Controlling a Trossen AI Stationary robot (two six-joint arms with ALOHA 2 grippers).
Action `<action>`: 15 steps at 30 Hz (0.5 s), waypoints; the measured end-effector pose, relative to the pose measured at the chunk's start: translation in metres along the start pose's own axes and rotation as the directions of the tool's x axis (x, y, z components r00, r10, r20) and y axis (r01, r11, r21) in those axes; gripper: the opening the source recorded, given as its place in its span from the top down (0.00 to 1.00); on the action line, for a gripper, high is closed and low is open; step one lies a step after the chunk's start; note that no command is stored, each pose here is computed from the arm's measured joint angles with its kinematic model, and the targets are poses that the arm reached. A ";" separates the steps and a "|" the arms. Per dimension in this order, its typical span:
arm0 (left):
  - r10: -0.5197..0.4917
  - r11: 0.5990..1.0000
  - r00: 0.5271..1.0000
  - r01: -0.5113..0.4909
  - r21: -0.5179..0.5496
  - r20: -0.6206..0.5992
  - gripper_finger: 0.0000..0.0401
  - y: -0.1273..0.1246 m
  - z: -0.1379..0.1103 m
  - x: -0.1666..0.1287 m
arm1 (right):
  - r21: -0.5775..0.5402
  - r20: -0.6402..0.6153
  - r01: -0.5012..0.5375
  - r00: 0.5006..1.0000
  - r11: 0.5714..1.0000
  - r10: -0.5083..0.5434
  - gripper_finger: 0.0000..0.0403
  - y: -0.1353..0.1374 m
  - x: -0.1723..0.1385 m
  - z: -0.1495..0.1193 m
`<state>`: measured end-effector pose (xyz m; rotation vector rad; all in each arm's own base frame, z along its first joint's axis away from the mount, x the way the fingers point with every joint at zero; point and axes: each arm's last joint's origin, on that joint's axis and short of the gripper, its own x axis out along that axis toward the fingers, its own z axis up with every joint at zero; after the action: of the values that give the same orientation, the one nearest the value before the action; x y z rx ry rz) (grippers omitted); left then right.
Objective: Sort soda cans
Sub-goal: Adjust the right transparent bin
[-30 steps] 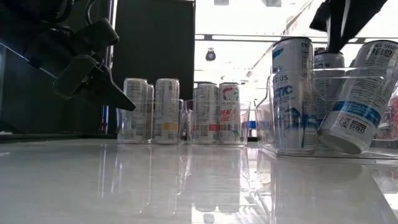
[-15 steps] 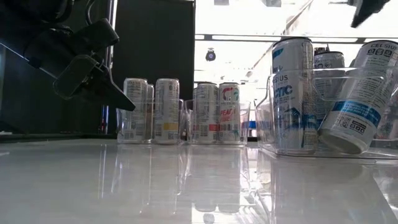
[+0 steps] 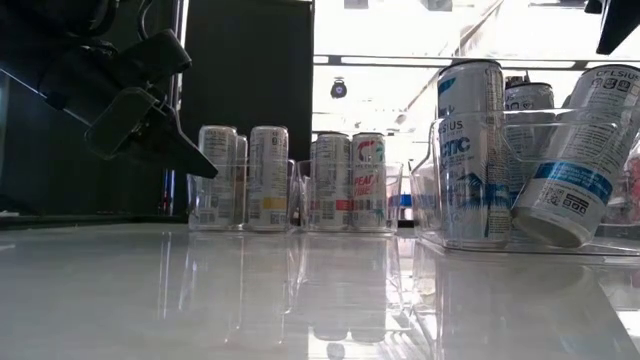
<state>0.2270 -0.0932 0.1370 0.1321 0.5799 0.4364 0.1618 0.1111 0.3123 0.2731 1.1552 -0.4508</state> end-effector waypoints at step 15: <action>-0.002 1.000 1.000 0.002 0.001 0.001 1.00 0.000 0.000 0.000 | -0.057 -0.147 -0.007 0.989 0.998 -0.001 1.00 0.023 0.027 0.008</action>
<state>0.2268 -0.0938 0.1370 0.1326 0.5794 0.4342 0.1884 0.1228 0.2896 0.2611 1.3095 -0.3992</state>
